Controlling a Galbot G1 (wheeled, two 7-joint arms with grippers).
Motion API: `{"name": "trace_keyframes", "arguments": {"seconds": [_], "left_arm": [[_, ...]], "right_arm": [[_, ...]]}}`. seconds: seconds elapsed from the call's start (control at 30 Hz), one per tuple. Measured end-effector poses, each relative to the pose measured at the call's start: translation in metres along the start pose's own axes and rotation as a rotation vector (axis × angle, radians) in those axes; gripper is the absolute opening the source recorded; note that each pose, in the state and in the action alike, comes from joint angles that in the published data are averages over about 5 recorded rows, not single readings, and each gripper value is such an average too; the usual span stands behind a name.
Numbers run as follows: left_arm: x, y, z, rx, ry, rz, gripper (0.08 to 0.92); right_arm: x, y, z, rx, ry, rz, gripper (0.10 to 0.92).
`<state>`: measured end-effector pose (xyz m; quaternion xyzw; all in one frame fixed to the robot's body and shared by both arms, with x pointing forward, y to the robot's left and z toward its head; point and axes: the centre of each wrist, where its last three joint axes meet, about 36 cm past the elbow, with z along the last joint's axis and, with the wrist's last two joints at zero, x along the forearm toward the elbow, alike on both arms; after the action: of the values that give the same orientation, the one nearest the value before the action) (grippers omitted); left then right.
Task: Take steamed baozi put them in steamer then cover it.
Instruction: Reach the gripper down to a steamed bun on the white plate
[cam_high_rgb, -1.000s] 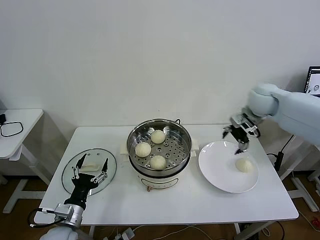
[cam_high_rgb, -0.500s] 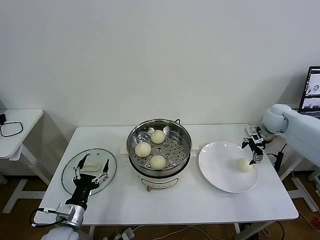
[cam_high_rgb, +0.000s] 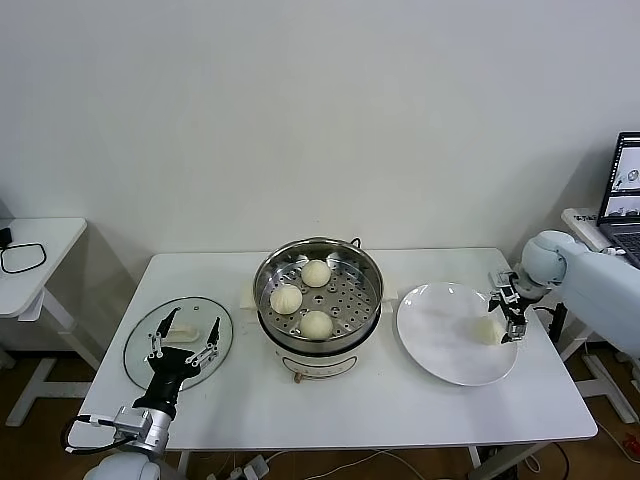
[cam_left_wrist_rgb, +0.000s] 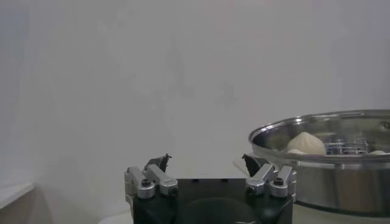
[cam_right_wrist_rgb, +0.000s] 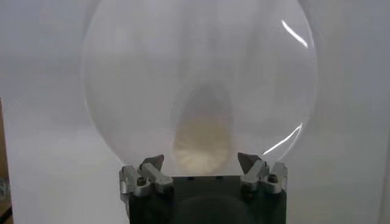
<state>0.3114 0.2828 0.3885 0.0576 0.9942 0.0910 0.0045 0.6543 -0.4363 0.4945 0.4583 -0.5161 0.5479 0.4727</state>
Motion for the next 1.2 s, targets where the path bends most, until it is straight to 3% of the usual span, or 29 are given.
{"name": "trace_keyframes", "arguments": {"seconds": [0.63, 1.0, 1.2], "left_arm": [[-0.002, -0.001, 0.001, 0.0, -0.001, 0.003, 0.823], [-0.002, 0.001, 0.002, -0.003, 0.0, 0.001, 0.823], [-0.002, 0.001, 0.002, -0.004, -0.001, 0.0, 0.823]], "right_arm": [[-0.02, -0.002, -0.007, 0.006, 0.014, 0.005, 0.822], [-0.028, -0.003, -0.01, 0.008, 0.022, 0.005, 0.705], [-0.026, -0.004, -0.009, 0.007, 0.02, 0.006, 0.687]]}}
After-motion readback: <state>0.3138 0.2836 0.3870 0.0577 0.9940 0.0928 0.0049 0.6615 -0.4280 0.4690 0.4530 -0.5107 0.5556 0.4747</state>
